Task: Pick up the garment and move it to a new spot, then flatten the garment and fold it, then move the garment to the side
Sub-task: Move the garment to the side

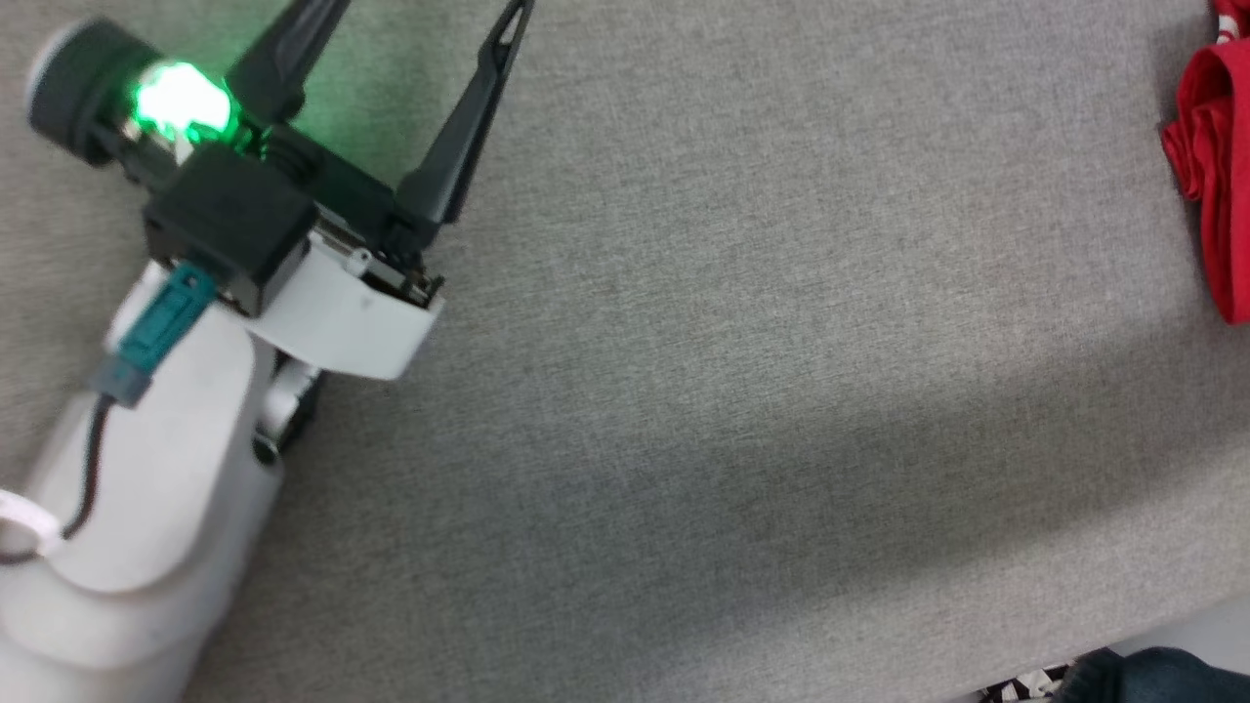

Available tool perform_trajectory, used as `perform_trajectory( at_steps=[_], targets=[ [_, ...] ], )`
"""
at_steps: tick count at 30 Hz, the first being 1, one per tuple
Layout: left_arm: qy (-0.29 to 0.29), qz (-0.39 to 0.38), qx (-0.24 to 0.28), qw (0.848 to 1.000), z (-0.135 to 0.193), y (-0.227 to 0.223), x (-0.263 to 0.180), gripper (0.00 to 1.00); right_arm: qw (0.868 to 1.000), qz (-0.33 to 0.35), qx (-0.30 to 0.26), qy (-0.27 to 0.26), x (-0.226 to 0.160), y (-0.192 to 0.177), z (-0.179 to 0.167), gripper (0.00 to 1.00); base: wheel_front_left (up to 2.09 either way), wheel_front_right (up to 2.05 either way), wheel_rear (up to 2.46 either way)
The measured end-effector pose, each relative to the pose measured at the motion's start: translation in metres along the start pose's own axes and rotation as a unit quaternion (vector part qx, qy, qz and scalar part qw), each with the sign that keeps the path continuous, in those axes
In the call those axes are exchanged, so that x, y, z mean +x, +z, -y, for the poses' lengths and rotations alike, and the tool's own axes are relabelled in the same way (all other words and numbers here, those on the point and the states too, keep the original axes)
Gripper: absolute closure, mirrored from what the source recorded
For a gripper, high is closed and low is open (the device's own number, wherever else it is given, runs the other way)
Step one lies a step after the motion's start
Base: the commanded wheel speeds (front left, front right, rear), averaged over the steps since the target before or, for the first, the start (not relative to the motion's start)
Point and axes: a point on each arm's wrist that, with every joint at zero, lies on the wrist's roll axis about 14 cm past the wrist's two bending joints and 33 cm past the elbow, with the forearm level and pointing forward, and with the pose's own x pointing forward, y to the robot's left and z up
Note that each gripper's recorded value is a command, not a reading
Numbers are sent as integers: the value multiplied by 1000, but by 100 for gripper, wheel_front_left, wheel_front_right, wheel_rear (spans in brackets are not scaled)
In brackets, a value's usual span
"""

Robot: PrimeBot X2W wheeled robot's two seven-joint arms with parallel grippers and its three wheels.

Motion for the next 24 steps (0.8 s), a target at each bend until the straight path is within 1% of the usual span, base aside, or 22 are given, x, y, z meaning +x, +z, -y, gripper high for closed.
perform_trajectory(
  at_steps=[2,5,7,9,14,17,22,24],
  targets=[
    [13,-5,-9,1000,0,2,-6,0,1000,11,-13,15,-1,5,-7,0,0,0,0],
    [36,-18,-24,999,2,3,-19,0,998,32,-23,49,-5,10,-27,0,0,0,0],
    [56,-27,-34,997,3,5,-31,0,996,53,-9,77,-9,16,-45,0,0,0,0],
    [81,-38,-45,995,2,7,-46,0,991,71,4,118,-17,21,-72,0,0,0,0],
    [152,-72,-59,984,-3,12,-94,0,970,97,19,221,-49,23,-137,0,0,0,0],
    [190,-83,-68,976,-2,18,-118,0,957,92,26,272,-71,13,-170,0,0,0,0],
    [245,-90,-71,963,-1,34,-152,0,937,86,35,338,-107,-1,-212,0,0,0,0],
    [263,-92,-67,958,-3,42,-165,0,929,89,44,356,-119,-2,-223,0,0,0,0]
  ],
)
